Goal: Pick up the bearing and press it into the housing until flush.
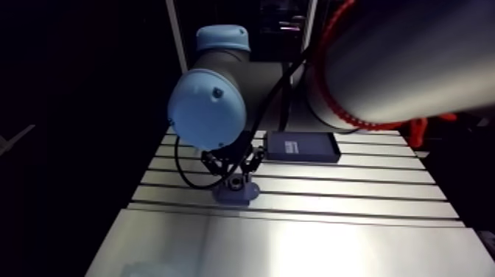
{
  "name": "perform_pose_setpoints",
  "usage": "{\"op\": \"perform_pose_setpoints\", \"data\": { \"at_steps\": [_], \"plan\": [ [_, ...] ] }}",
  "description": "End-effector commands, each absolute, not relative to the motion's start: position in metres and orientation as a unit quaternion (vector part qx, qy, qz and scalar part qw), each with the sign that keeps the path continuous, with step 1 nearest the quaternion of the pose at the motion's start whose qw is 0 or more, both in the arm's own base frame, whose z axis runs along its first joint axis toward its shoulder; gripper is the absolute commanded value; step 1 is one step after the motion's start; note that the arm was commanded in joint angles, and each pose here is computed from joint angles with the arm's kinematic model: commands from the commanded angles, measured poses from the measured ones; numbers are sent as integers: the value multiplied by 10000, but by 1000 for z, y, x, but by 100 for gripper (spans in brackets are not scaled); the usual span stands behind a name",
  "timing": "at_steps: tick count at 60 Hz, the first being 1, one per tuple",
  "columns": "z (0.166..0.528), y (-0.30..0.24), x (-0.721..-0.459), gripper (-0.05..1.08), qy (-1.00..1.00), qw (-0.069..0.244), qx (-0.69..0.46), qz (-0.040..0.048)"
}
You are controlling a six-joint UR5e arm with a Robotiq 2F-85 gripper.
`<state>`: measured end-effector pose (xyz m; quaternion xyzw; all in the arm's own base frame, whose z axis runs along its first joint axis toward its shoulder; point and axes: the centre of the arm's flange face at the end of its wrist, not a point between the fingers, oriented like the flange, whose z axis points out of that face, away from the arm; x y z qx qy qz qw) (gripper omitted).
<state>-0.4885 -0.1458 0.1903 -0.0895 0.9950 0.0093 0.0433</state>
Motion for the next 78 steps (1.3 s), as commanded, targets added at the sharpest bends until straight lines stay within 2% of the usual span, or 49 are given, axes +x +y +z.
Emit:
{"op": "perform_pose_setpoints", "data": {
  "at_steps": [1,78],
  "plan": [
    [190,-146,-489,66,9950,432,-897,93],
    [186,-146,-488,66,9946,478,-912,90]
  ]
}}
